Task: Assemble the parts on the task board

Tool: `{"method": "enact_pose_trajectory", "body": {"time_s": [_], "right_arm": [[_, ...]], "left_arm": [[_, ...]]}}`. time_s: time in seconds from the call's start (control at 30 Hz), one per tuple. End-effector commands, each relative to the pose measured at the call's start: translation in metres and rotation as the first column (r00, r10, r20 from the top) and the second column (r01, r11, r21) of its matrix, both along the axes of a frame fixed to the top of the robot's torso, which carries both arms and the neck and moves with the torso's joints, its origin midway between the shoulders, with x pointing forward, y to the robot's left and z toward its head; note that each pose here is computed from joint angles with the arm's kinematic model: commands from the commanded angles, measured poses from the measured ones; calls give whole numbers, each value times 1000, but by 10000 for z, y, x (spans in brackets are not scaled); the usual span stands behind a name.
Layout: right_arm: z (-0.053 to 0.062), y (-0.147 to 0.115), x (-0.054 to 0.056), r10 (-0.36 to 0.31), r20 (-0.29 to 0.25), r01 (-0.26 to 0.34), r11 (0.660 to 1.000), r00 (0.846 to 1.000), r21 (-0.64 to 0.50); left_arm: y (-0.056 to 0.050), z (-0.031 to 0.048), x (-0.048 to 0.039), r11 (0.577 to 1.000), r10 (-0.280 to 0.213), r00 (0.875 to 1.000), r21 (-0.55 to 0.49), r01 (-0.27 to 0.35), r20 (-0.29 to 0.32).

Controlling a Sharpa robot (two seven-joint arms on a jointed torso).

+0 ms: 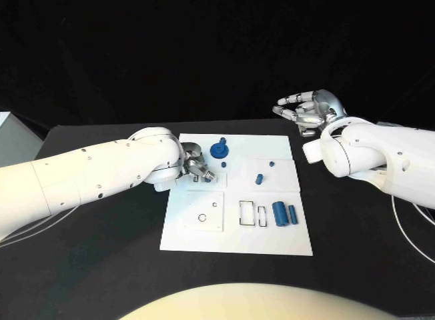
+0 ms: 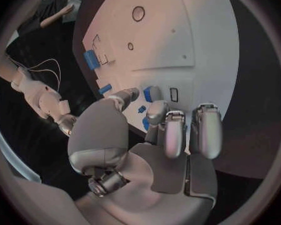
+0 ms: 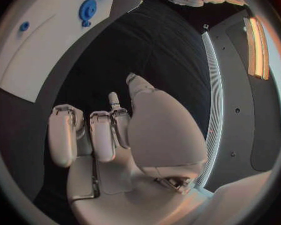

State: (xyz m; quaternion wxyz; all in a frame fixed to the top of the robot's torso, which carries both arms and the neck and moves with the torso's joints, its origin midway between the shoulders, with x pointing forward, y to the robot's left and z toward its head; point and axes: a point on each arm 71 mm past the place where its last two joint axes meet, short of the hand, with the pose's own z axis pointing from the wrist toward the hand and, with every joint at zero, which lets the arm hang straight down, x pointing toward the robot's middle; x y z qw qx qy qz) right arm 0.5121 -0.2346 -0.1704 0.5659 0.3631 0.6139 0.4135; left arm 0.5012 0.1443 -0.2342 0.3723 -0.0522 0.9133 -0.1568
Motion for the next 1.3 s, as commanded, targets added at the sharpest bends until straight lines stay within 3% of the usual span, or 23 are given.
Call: {"method": "enact_pose_trajectory", "body": {"time_s": [0.03, 0.47, 0.83, 1.07, 1.3], "right_arm": [[-4, 14, -3, 21, 4, -21, 1000, 1000, -2], [-23, -1, -2, 21, -1, -21, 1000, 1000, -4], [-37, -12, 15, 24, -4, -24, 1000, 1000, -2], [-43, -35, 35, 21, 1, -21, 1000, 1000, -2], [-25, -63, 48, 6, 31, -6, 1000, 1000, -5]], "left_arm": [[-2, 16, -7, 1000, 2, 1000, -11, -2, 13], [32, 110, -23, 999, 17, 999, -28, -16, 41], [32, 353, -24, 995, 21, 999, -100, -18, 35], [189, 571, 144, 986, 62, 998, -157, -57, 33], [385, 627, 349, 976, 130, 990, -183, -119, 47]]}}
